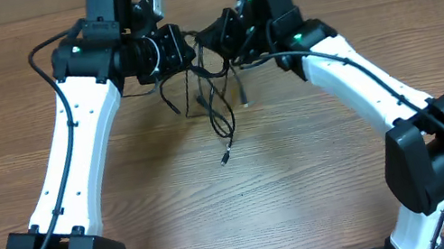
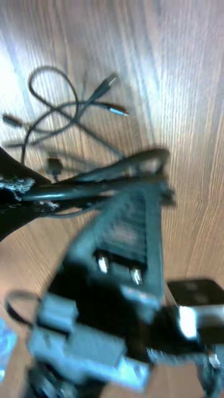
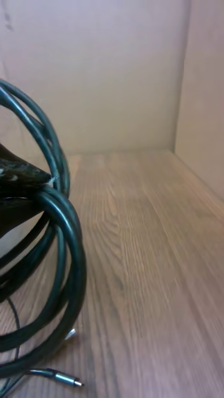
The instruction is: Untangle cables
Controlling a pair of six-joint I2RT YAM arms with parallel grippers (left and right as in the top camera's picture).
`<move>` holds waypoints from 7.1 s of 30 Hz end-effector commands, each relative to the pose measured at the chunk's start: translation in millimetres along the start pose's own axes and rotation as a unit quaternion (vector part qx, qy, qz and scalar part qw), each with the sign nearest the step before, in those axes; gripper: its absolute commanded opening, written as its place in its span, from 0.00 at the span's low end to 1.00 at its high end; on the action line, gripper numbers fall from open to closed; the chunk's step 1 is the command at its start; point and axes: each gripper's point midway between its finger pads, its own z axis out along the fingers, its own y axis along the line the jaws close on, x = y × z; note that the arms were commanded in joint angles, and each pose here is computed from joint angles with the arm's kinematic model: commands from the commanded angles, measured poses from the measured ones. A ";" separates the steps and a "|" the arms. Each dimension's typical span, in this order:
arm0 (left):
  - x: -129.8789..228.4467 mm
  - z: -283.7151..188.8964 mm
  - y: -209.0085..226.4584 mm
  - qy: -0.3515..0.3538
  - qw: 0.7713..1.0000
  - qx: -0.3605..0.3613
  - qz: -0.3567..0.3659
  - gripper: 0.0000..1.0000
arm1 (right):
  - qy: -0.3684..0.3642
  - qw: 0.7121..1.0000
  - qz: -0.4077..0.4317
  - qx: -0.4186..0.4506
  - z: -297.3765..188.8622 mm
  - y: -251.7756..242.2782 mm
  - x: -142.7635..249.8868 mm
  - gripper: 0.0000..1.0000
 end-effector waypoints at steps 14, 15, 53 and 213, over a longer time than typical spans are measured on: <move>16.0 -9.9 50.7 0.056 0.951 -0.116 0.281 0.04 | -0.093 0.974 -0.067 -0.195 -236.6 106.2 -74.2 0.04; 15.9 -9.8 50.7 0.056 0.951 -0.116 0.281 0.04 | -0.102 0.975 -0.059 -0.186 -241.9 97.4 -80.2 0.04; 0.1 -3.7 11.6 0.001 0.998 -0.022 0.059 0.04 | 0.083 0.994 0.014 0.076 -10.1 -14.1 59.3 0.60; -14.3 -35.9 38.6 -0.046 0.984 -0.123 0.124 0.04 | 0.140 0.923 -0.358 -0.019 -51.3 50.2 44.5 0.04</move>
